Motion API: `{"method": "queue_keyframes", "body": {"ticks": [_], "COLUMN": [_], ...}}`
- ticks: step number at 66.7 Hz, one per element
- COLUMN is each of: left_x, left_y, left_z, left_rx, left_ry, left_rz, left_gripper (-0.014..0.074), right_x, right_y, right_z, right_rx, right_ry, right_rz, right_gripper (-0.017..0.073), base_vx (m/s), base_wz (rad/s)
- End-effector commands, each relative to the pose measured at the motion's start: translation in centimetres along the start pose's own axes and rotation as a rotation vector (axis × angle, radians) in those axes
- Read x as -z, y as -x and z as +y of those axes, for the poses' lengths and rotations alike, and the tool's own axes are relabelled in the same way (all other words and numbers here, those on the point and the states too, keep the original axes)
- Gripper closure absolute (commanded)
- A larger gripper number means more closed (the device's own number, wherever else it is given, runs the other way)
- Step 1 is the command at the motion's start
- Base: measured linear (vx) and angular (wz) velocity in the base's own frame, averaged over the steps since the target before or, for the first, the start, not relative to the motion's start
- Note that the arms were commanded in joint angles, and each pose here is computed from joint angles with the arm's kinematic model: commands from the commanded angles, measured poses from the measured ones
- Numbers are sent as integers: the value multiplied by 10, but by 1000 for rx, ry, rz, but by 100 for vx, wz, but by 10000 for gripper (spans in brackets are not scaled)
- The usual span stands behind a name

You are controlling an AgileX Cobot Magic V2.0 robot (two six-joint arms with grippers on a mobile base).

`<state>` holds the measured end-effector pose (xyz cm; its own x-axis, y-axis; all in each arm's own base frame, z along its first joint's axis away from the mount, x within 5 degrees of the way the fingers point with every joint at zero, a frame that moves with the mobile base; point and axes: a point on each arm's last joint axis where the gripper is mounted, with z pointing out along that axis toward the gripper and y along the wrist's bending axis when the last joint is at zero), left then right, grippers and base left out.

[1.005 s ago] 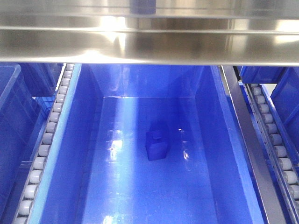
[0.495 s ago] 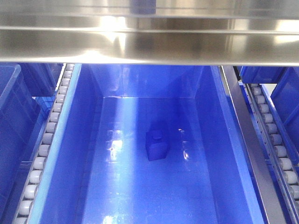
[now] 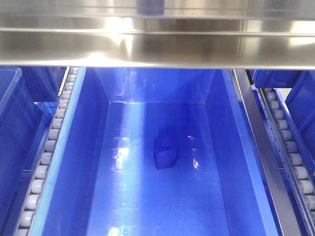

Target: Pour parts from conveyor to right shelf

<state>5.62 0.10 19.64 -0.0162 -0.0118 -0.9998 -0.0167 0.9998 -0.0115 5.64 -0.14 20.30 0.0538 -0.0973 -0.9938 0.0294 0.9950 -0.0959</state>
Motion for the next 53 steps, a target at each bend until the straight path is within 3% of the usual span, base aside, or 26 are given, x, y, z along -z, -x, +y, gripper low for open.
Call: {"method": "queue_keyframes", "body": {"ticks": [1, 53], "left_x": [2, 2], "left_y": [15, 15], "left_z": [0, 0], "left_rx": [13, 13], "left_ry": [-2, -2], "left_rz": [-103, -103], "left_gripper": [600, 600], "right_x": [1, 1], "right_y": [5, 5], "right_z": [0, 0], "right_rx": [8, 8], "right_ry": [-4, -4], "right_rz": [-83, -83], "right_gripper": [568, 568], "base_vx": [0, 0], "base_wz": [0, 0]}}
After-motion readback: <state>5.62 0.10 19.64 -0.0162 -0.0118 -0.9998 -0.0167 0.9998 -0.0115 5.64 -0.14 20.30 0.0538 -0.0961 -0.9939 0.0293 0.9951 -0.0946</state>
